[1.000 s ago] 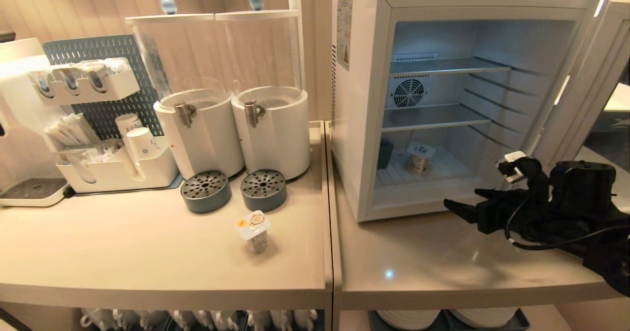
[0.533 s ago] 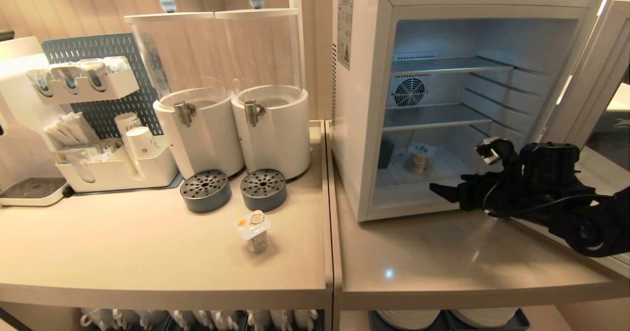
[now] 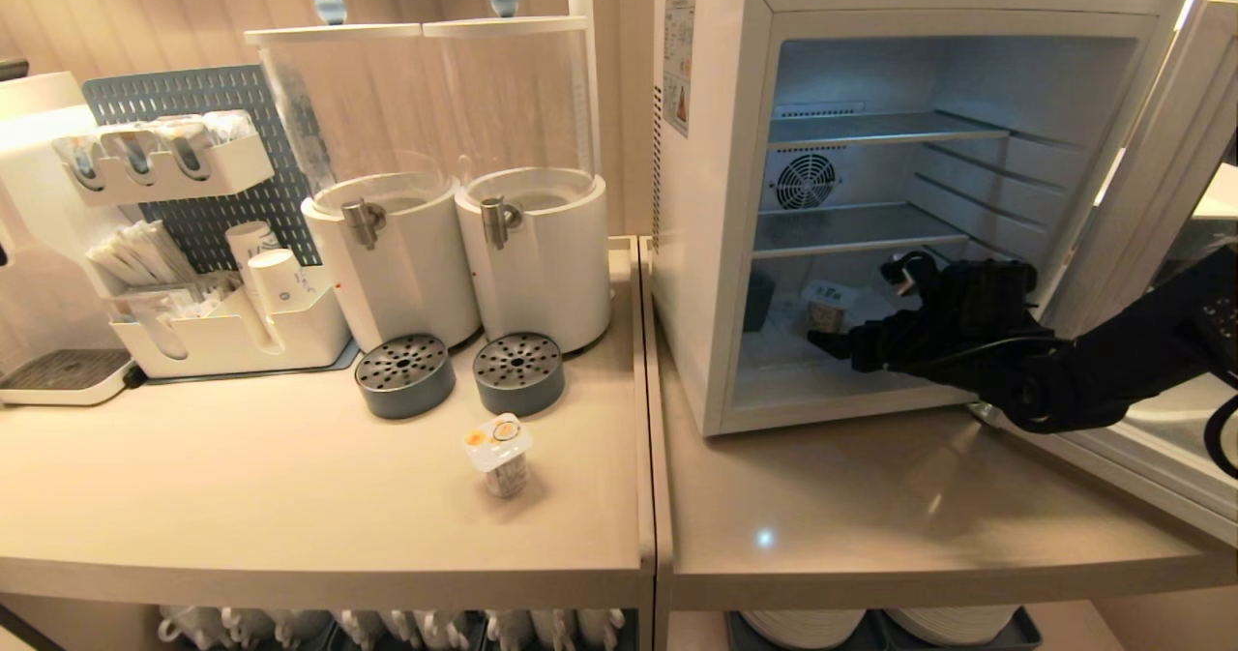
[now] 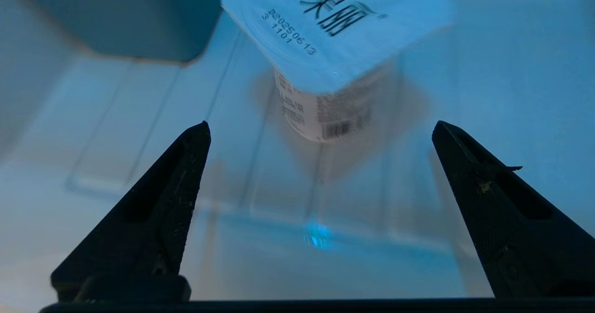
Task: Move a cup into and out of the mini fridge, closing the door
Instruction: Take the yoghurt out of the freezer
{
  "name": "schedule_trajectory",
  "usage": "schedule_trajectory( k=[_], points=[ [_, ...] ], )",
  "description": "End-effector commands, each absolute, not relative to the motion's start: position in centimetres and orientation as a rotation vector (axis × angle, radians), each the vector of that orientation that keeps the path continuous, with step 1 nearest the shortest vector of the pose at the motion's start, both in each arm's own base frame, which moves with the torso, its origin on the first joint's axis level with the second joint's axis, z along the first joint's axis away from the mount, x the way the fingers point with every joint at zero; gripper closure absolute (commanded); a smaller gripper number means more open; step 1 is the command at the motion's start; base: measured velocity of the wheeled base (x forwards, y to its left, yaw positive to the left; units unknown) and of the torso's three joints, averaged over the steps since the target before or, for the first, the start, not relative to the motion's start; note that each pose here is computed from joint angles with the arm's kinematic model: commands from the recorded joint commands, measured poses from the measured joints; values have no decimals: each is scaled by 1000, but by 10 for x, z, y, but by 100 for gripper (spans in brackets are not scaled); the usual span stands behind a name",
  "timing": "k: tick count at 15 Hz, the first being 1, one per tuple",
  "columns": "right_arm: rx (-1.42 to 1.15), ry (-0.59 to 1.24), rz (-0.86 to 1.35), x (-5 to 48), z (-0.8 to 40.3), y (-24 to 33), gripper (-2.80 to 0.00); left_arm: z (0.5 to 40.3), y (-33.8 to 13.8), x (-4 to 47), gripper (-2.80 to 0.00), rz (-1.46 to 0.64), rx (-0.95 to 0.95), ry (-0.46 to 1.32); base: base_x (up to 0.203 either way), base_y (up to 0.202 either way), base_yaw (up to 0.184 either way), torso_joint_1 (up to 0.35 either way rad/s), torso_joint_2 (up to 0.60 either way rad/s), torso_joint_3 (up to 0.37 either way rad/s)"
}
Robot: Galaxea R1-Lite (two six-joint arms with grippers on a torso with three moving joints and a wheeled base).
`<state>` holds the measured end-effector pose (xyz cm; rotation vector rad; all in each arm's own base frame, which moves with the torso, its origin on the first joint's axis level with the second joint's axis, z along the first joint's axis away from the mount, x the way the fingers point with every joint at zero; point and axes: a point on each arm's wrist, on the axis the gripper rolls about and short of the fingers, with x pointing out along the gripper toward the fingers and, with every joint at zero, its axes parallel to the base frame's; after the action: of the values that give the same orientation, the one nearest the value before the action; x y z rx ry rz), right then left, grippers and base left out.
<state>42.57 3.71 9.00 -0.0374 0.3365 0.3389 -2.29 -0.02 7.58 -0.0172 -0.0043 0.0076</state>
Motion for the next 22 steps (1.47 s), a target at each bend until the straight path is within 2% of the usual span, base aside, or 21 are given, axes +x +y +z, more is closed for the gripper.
schedule_trajectory(
  k=[1, 20, 21, 22],
  points=[
    [-37, 338, 342, 439, 79, 39, -280, 75, 0, -23, 0, 8, -18, -3, 0, 0, 0, 0, 0, 0],
    [-33, 296, 256, 481, 86, 48, -280, 75, 0, -23, 0, 8, -20, -4, 0, 0, 0, 0, 0, 0],
    [-35, 296, 253, 481, 85, 49, 0, 75, 0, -23, 0, 8, -20, -4, 0, 0, 0, 0, 0, 0],
    [-38, 297, 241, 481, 85, 48, 0, 75, 0, -23, 0, 8, -20, -4, 0, 0, 0, 0, 0, 0]
  ],
)
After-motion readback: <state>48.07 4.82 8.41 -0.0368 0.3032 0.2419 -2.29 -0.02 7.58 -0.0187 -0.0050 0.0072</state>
